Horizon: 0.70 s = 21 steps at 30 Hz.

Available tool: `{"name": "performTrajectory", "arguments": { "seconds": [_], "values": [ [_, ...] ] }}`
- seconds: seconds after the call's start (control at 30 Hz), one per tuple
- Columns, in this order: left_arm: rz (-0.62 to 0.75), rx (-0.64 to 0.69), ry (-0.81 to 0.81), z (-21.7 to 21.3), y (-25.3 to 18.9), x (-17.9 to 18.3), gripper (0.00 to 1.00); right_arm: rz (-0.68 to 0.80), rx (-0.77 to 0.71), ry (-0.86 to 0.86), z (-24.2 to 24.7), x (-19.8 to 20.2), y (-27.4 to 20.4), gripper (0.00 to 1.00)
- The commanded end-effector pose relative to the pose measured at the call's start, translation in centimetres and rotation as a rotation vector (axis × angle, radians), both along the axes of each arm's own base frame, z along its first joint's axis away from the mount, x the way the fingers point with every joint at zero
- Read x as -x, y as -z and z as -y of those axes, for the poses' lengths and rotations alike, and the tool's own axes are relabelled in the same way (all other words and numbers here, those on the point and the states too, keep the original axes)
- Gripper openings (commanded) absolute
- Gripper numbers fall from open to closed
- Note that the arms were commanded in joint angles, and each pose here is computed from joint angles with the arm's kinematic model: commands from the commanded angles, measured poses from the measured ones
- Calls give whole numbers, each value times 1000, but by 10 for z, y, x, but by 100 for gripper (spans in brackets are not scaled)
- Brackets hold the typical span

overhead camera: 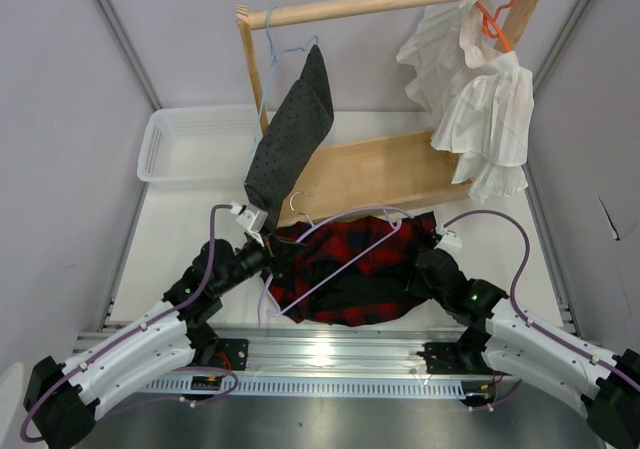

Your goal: Place the skirt on the hanger

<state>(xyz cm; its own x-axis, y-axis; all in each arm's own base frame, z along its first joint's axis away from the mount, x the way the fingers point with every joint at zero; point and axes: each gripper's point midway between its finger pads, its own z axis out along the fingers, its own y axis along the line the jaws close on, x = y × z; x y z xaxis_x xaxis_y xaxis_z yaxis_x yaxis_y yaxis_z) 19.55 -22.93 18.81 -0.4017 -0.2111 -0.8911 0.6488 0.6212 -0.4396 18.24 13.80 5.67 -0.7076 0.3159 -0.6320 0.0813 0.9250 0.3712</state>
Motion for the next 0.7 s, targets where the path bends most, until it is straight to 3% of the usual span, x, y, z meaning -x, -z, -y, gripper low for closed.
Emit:
{"name": "performTrajectory", "arguments": {
  "seconds": [0.0,0.67],
  "values": [
    [68,56,-4,3,-28,-2,0,42,-2,26,2,-8,-7,32],
    [81,67,-7,2,-35,0,0,-3,64,86,10,-8,-6,32]
  ]
}}
